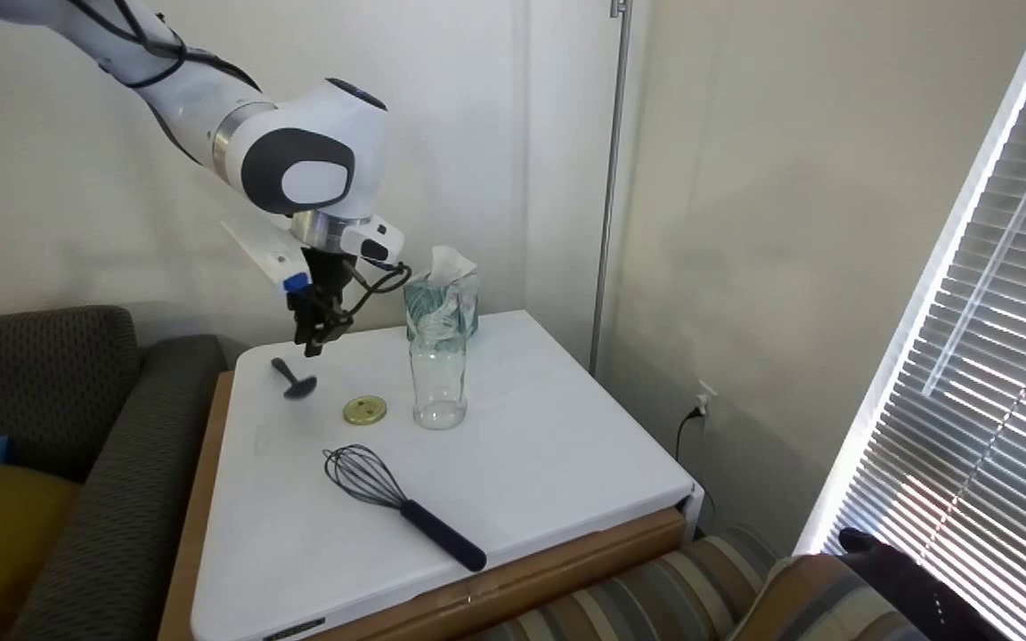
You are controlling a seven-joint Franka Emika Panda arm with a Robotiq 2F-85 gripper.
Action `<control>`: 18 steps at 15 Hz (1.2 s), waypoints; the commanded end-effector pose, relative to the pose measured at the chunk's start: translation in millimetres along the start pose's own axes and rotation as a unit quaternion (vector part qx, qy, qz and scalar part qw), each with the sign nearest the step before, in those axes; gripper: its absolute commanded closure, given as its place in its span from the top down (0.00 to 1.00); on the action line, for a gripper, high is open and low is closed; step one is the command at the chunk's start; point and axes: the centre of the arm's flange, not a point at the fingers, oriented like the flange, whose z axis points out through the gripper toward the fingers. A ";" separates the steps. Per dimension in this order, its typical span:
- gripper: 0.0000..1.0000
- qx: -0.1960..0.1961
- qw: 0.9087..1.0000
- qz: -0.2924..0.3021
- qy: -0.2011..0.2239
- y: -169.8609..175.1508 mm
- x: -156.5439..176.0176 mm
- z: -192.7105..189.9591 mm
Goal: Remove the spatula from the bottle and put it on the table
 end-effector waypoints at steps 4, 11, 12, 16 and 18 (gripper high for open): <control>0.29 0.010 1.000 -0.012 0.003 10.4 -6.9 2.2; 0.73 -0.032 0.997 -0.074 0.016 8.5 -1.7 -43.7; 0.81 -0.048 0.994 -0.101 0.015 6.8 -1.9 -59.6; 1.00 -0.083 0.975 -0.205 0.006 -5.6 -11.6 -130.9; 1.00 -0.093 0.963 -0.254 -0.013 -12.8 -20.9 -161.8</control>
